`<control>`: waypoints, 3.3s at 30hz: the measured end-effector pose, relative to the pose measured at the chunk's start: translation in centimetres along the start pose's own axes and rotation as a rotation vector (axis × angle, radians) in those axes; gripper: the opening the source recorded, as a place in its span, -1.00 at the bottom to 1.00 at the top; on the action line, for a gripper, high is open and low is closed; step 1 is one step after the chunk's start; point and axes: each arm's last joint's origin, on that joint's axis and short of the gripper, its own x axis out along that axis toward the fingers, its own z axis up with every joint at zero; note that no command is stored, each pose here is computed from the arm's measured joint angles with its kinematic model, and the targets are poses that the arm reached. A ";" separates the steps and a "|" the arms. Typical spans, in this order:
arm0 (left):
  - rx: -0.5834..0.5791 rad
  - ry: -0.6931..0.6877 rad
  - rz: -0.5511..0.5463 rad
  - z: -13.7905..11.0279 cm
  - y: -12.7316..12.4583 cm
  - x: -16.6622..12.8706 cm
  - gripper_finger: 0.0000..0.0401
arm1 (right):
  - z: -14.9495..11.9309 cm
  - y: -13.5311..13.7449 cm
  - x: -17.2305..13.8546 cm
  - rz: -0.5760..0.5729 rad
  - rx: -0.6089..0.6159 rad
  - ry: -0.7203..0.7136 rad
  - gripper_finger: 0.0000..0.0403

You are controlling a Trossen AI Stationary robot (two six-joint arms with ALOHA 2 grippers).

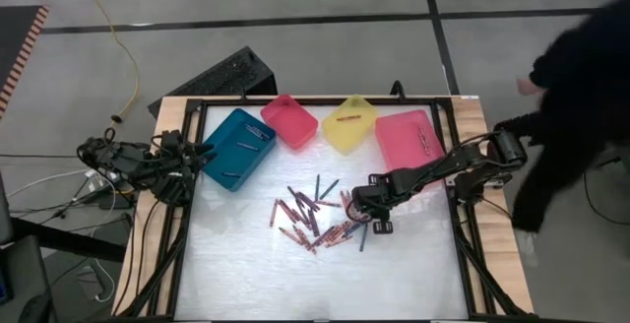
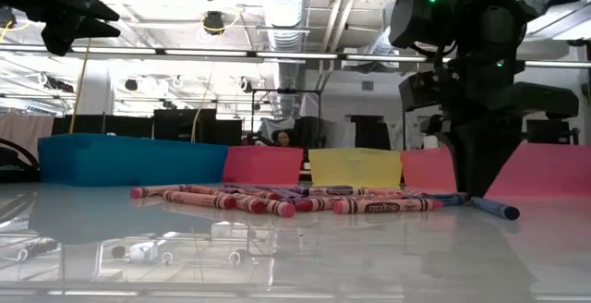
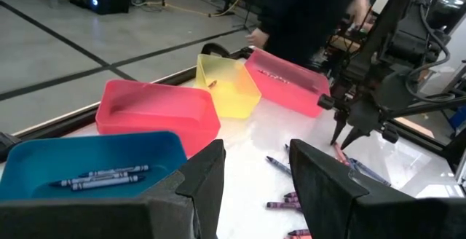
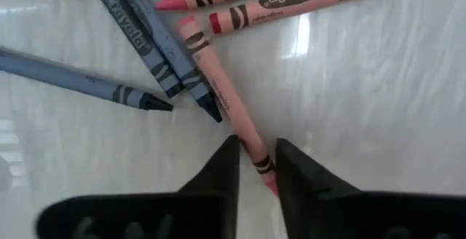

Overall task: Sort crayons
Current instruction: Put the pink crayon into the right pink bin, then put the red crayon into the yellow bin

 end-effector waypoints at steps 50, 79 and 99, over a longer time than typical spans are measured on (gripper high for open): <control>0.001 0.001 -0.001 0.0 0.0 0.0 -0.27 | -7.3 -11.6 -13.4 -0.657 1.139 -0.007 -0.99; 0.001 0.001 -0.001 0.0 0.0 0.0 -0.27 | -7.8 -16.7 -8.4 -0.618 1.154 0.060 -0.66; -0.001 0.001 -0.001 0.0 0.0 0.0 -0.27 | 1.7 -7.9 -8.0 -0.264 0.703 -0.537 -0.61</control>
